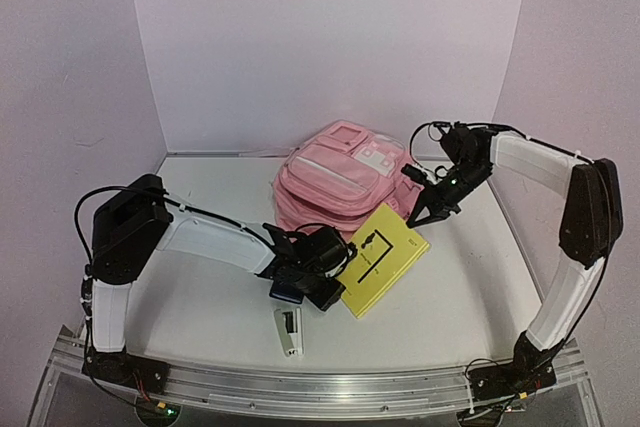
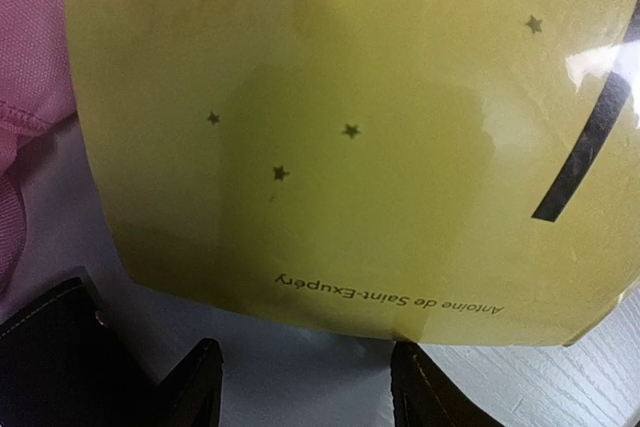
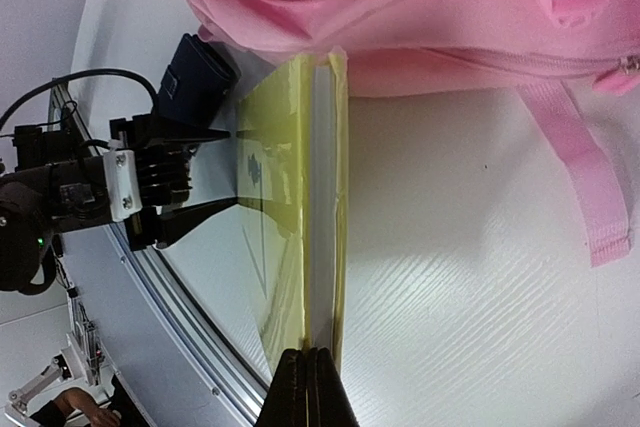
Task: Pack the student bag
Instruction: Pick up the book from the center of the board.
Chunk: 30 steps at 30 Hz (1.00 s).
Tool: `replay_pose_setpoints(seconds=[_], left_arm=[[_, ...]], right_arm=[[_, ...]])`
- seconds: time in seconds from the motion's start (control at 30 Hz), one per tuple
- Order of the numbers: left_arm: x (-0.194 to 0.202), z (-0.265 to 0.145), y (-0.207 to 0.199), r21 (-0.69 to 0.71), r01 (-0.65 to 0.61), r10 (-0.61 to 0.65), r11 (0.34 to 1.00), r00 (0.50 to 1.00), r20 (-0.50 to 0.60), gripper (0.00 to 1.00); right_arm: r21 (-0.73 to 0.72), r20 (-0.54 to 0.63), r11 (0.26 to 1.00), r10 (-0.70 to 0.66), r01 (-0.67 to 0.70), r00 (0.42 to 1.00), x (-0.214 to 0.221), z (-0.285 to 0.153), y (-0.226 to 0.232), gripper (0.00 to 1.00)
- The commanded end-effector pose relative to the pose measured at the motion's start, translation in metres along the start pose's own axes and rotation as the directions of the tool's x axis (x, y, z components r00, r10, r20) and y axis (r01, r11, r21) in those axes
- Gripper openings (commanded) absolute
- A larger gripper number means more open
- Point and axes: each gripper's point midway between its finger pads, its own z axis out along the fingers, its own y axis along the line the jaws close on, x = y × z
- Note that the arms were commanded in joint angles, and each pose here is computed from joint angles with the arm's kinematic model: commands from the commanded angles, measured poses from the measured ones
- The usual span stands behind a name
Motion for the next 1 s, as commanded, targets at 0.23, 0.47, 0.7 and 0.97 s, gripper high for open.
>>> replay_pose_setpoints(seconds=[0.23, 0.47, 0.7, 0.97], left_arm=[[-0.063, -0.036, 0.020, -0.064, 0.147, -0.116, 0.987, 0.932, 0.343, 0.56], [-0.078, -0.029, 0.035, -0.089, 0.249, -0.200, 0.964, 0.907, 0.370, 0.58], [-0.076, -0.018, 0.050, -0.097, 0.340, -0.285, 0.935, 0.887, 0.363, 0.62], [-0.068, -0.006, 0.047, -0.077, 0.349, -0.305, 0.934, 0.890, 0.338, 0.62]], right_arm=[[0.003, 0.001, 0.969, -0.247, 0.247, 0.969, -0.045, 0.011, 0.069, 0.00], [0.169, 0.057, 0.943, -0.301, 0.288, 0.952, -0.119, 0.022, 0.040, 0.00], [0.282, 0.142, 0.925, -0.302, 0.254, 0.943, -0.168, 0.017, 0.023, 0.30], [0.213, 0.238, 0.964, -0.210, 0.160, 0.948, -0.132, -0.038, 0.036, 0.86]])
